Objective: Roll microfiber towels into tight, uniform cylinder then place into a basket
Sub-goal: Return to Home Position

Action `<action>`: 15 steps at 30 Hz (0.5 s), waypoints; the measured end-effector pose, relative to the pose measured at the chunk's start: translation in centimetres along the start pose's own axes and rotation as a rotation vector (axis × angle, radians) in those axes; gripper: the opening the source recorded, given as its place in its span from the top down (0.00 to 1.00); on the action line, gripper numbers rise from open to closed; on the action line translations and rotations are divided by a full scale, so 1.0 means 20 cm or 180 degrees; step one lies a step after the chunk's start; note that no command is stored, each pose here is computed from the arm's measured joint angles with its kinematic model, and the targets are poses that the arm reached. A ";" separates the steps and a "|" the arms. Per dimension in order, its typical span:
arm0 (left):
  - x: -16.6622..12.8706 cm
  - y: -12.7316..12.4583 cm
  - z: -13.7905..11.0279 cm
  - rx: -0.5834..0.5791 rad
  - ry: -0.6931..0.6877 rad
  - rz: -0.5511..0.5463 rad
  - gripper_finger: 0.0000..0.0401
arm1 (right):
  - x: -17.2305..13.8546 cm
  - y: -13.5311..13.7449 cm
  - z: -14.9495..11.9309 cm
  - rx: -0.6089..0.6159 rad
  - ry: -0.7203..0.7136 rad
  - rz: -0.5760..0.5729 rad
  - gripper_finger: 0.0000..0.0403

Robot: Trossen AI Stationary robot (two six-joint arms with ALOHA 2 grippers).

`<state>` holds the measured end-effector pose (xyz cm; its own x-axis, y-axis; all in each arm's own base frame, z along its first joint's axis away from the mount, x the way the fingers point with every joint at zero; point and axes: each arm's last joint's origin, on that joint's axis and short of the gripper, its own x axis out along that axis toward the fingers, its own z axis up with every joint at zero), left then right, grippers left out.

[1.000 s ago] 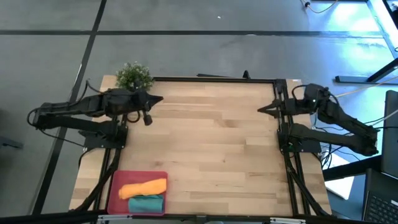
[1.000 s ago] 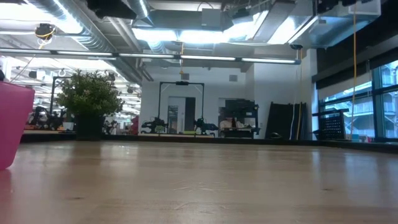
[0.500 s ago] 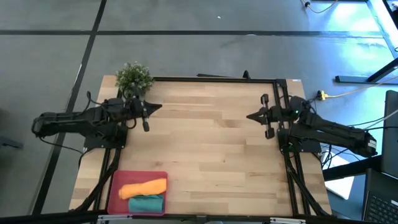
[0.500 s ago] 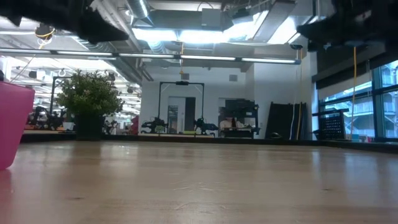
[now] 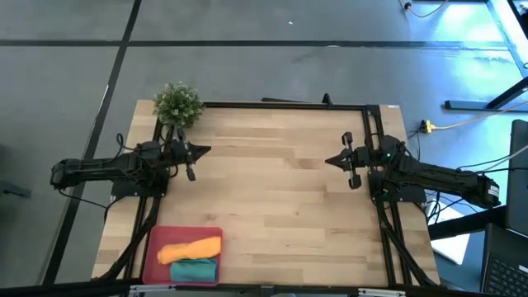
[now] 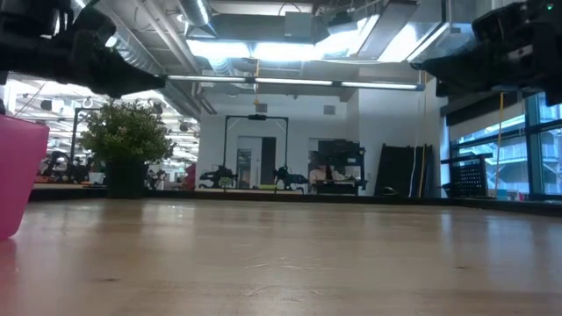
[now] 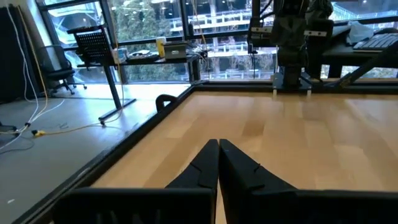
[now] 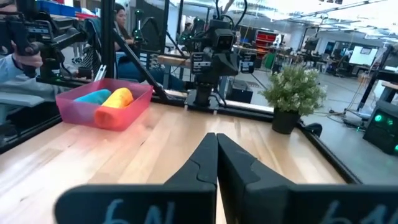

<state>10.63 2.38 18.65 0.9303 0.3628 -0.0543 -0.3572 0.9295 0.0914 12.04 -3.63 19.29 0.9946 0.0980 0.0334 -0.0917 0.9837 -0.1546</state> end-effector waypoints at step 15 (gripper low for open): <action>-0.02 -0.02 -0.12 0.0045 -0.0070 -0.0375 0.99 | -0.02 0.03 -0.10 -0.0012 -0.0030 0.0158 0.99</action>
<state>10.32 1.98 16.31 0.9674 0.2495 -0.0438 -0.2442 0.9646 0.0998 11.73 -3.35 17.14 0.9884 0.1481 0.0347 -0.1408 0.9770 -0.1600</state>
